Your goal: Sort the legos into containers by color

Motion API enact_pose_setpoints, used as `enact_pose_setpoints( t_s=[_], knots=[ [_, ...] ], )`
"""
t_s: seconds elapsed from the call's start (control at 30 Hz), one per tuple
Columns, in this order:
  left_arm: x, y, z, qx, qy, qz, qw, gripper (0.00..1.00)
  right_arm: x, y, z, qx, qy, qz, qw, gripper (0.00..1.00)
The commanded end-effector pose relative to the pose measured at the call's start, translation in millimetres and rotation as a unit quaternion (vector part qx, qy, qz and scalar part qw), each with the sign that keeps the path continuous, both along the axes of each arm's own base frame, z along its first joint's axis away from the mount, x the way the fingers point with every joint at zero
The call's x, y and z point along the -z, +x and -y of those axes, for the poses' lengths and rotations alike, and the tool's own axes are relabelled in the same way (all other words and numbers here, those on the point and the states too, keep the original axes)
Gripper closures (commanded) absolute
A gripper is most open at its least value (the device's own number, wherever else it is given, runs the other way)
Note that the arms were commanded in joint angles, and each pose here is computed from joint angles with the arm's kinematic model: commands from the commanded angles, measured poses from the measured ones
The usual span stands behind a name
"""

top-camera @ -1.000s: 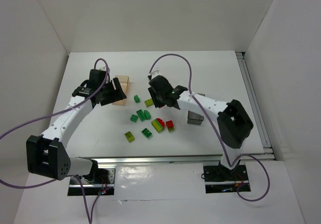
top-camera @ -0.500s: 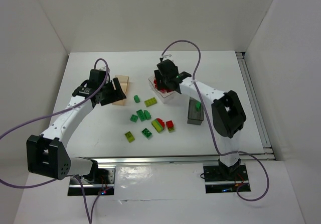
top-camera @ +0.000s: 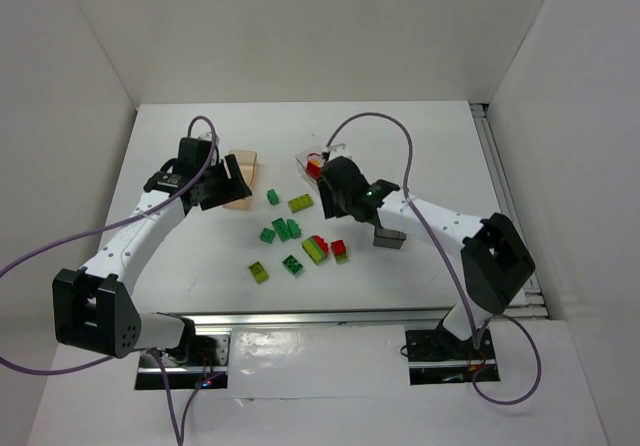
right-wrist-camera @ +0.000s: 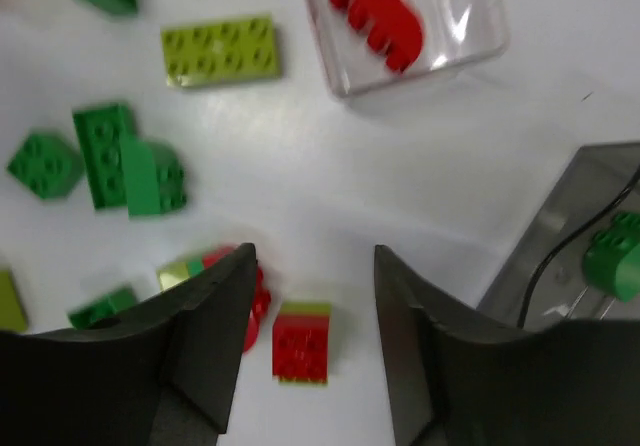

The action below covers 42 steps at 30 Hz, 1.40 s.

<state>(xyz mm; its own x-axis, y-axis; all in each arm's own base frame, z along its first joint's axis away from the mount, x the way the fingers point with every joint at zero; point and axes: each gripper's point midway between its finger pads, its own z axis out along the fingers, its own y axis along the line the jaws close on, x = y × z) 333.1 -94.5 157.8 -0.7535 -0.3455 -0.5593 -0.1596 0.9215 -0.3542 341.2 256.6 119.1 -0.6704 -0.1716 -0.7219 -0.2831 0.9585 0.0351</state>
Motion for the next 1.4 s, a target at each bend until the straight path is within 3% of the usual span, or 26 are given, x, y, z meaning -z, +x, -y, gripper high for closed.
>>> enact_pose_setpoints(
  t_s=[0.0, 0.03, 0.1, 0.3, 0.4, 0.43, 0.57, 0.87, 1.03, 1.23, 1.27, 1.37],
  knots=[
    [-19, 8, 2, 0.004, -0.003, 0.026, 1.000, 0.23, 11, -38, 0, -0.011, 0.023, -0.039, 0.999, 0.40],
    [-19, 7, 5, 0.009, -0.003, 0.026, 1.000, 0.23, 19, -50, 0, -0.022, 0.013, -0.056, 0.998, 0.27],
    [-16, 7, 7, 0.012, -0.006, 0.021, 1.000, 0.23, 29, -64, 1, -0.031, 0.010, -0.075, 0.997, 0.20],
    [-16, 7, 9, 0.012, -0.013, 0.019, 1.000, 0.23, 63, -85, 0, -0.042, -0.014, -0.117, 0.992, 0.20],
    [-20, 6, 9, 0.012, -0.014, 0.024, 1.000, 0.23, 68, -84, 1, -0.036, -0.014, -0.117, 0.992, 0.28],
    [-20, 6, 9, 0.012, -0.014, 0.024, 1.000, 0.23, 70, -83, 0, -0.036, -0.014, -0.117, 0.992, 0.35],
    [-13, 4, 12, 0.017, -0.012, 0.015, 1.000, 0.23, 83, -83, 0, -0.035, -0.024, -0.127, 0.991, 0.38],
    [-15, 5, 14, 0.021, -0.017, 0.019, 0.999, 0.23, 59, -79, -1, -0.032, -0.013, -0.097, 0.995, 0.70],
    [-23, 7, 31, 0.056, -0.045, 0.035, 0.997, 0.22, 25, -74, 1, -0.021, 0.003, -0.070, 0.997, 0.71],
    [-42, -13, 83, 0.202, -0.149, 0.078, 0.965, 0.20, -24, -71, -4, -0.044, 0.046, -0.029, 0.998, 0.71],
    [-54, -18, 102, 0.251, -0.185, 0.102, 0.945, 0.20, -36, -65, -1, -0.038, 0.061, -0.020, 0.997, 0.71],
    [-49, -36, 125, 0.311, -0.242, 0.106, 0.913, 0.14, -53, -59, -6, -0.058, 0.097, -0.011, 0.994, 0.71]
  ],
)
